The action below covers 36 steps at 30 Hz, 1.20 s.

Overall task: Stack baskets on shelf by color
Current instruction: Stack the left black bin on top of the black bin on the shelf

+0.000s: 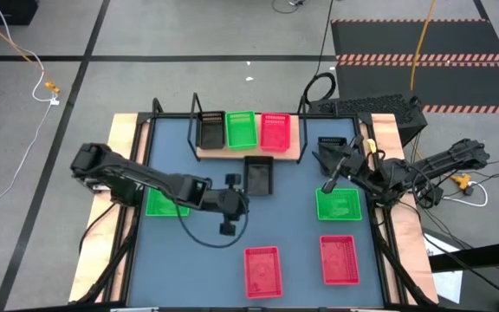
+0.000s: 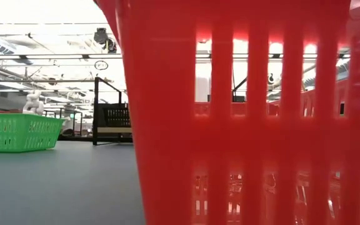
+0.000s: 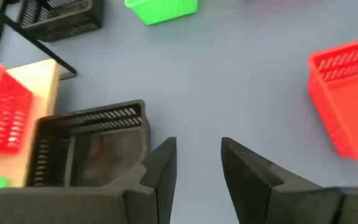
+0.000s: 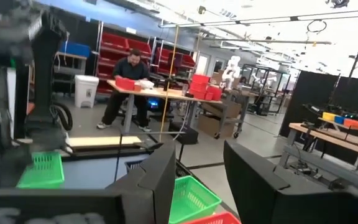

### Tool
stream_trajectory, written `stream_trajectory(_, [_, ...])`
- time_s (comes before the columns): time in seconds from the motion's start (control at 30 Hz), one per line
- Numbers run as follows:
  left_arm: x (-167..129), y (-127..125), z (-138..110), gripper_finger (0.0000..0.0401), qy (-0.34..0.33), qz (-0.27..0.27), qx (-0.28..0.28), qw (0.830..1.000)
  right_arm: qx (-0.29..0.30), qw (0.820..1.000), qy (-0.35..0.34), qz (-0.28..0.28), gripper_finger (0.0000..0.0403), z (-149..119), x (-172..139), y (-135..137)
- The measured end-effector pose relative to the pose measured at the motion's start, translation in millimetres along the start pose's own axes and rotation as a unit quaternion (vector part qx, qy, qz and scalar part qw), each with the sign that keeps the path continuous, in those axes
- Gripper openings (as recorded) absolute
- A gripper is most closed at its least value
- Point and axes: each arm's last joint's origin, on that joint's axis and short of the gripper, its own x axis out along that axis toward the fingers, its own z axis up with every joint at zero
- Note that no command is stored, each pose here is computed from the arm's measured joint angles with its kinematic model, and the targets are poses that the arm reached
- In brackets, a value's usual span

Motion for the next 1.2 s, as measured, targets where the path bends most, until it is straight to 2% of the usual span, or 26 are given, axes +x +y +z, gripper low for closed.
stream_trajectory(0.27, [42, 31, -25, 0.0129, -0.02, 0.051, -0.029, 0.998, 0.002, 1.0, 0.005, 0.002, 0.013, -1, 0, 1])
stream_trajectory(0.43, [67, 40, -37, 0.0129, 0.005, 0.039, -0.017, 0.999, 0.001, 1.0, 0.005, 0.002, 0.013, -1, 0, 1])
stream_trajectory(0.67, [92, 43, -54, 0.0129, 0.043, 0.019, -0.037, 0.998, 0.0, 1.0, 0.004, 0.002, 0.013, -1, 0, 1])
stream_trajectory(0.87, [103, 42, -63, 0.0127, 0.066, 0.016, -0.034, 0.997, 0.001, 1.0, 0.003, 0.002, 0.013, -1, 0, 1])
stream_trajectory(0.97, [102, 42, -62, 0.0102, 0.065, 0.016, -0.033, 0.997, 0.0, 1.0, 0.003, 0.002, 0.013, -1, 0, 1])
stream_trajectory(1.13, [100, 39, -59, 0.0015, 0.05, -0.029, -0.041, 0.997, -0.003, 1.0, 0.001, 0.001, 0.013, 0, 0, 1])
stream_trajectory(1.2, [100, 38, -59, 0.0012, 0.046, -0.055, -0.045, 0.996, -0.003, 1.0, 0.001, 0.001, 0.013, 0, 0, 1])
